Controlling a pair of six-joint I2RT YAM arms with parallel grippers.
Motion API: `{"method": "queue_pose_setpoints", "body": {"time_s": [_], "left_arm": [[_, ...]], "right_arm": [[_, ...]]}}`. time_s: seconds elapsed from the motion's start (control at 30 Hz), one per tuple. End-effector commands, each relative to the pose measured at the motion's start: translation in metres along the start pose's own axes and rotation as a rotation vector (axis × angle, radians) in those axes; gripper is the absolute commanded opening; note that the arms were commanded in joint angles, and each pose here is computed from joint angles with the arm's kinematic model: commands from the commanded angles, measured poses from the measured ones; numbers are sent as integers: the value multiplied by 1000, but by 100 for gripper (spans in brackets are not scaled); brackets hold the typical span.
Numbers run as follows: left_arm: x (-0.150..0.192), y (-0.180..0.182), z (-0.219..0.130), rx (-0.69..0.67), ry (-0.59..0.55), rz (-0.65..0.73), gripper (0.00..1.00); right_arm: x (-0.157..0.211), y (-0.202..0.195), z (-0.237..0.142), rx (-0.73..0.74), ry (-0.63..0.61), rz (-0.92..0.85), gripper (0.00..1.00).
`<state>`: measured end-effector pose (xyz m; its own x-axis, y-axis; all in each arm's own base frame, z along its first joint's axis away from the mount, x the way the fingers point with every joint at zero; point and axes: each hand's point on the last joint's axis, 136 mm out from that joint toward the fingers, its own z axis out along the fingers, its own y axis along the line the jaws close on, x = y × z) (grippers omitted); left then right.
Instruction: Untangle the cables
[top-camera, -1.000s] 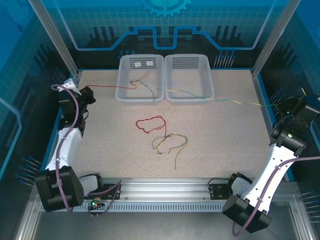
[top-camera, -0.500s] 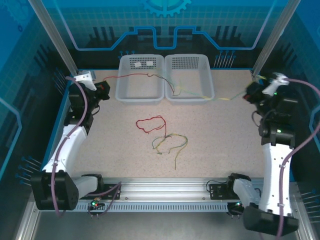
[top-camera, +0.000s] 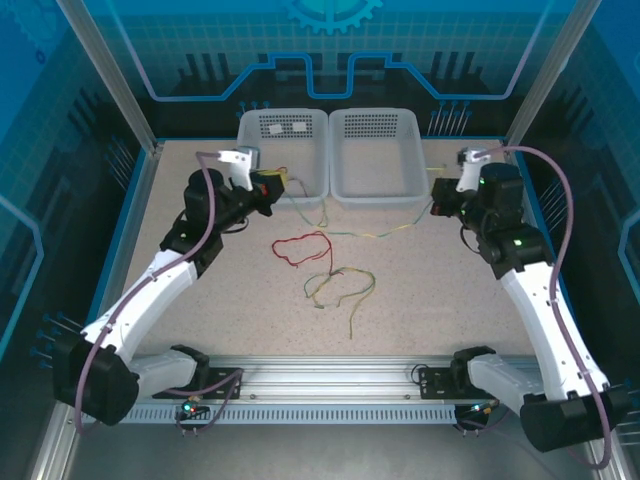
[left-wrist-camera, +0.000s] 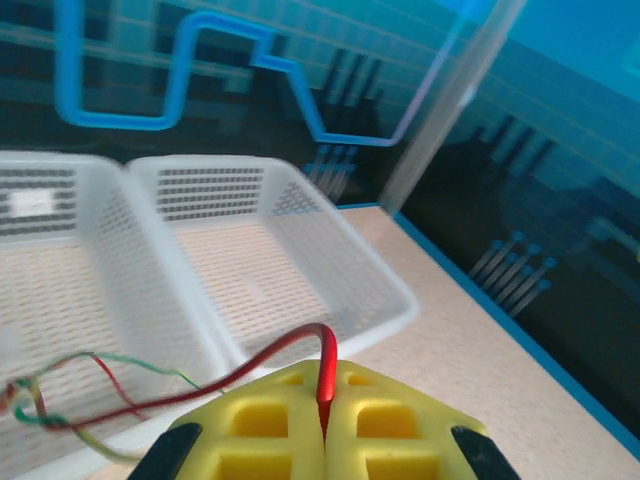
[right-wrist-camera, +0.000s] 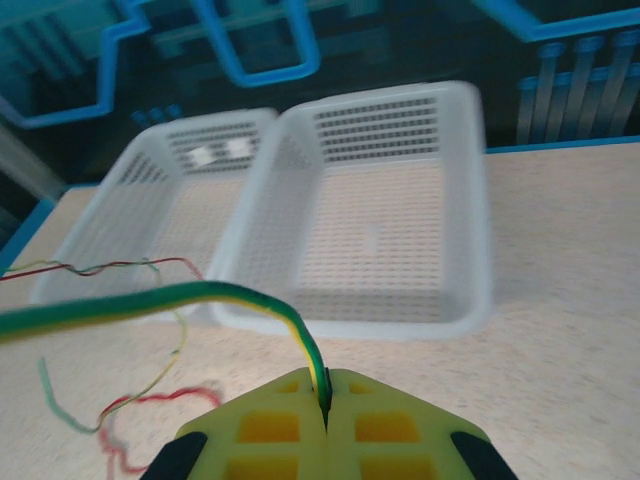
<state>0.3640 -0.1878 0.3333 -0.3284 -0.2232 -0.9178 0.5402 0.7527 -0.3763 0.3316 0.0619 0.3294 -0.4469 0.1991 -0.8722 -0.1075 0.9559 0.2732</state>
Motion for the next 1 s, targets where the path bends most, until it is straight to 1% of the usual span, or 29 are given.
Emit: {"method": "queue_pose_setpoints", "body": {"time_s": [0.0, 0.13, 0.2, 0.27, 0.33, 0.37, 0.43, 0.5, 0.57, 0.63, 0.83, 0.87, 0.97], "left_arm": [[-33, -54, 2, 152, -65, 84, 0], [-43, -103, 6, 290, -90, 107, 0], [-40, -118, 9, 347, -91, 81, 0], [-29, -131, 18, 406, -67, 59, 0], [-9, -140, 29, 445, -21, 38, 0], [1, -143, 34, 458, 4, 29, 0], [23, -148, 46, 479, 47, 3, 0], [38, -152, 54, 499, 87, -17, 0], [48, -151, 61, 499, 102, -33, 0], [55, -149, 67, 501, 98, -47, 0], [82, -139, 85, 507, 117, -84, 0], [87, -137, 88, 500, 126, -91, 0], [103, -129, 96, 481, 151, -106, 0]], "right_arm": [[-12, -40, -28, 147, -85, 102, 0], [-12, -76, -48, 256, -121, 174, 0], [-3, -92, -51, 335, -91, 192, 0], [8, -102, -52, 390, -40, 187, 0], [24, -111, -48, 439, 38, 180, 5], [33, -118, -46, 476, 85, 185, 5], [59, -136, -41, 570, 197, 199, 4], [84, -150, -34, 613, 300, 221, 1], [108, -153, -22, 589, 376, 265, 0], [127, -150, -6, 538, 410, 307, 2], [155, -146, 29, 445, 481, 378, 12], [159, -145, 34, 428, 498, 384, 17], [161, -140, 44, 381, 526, 382, 38]]}}
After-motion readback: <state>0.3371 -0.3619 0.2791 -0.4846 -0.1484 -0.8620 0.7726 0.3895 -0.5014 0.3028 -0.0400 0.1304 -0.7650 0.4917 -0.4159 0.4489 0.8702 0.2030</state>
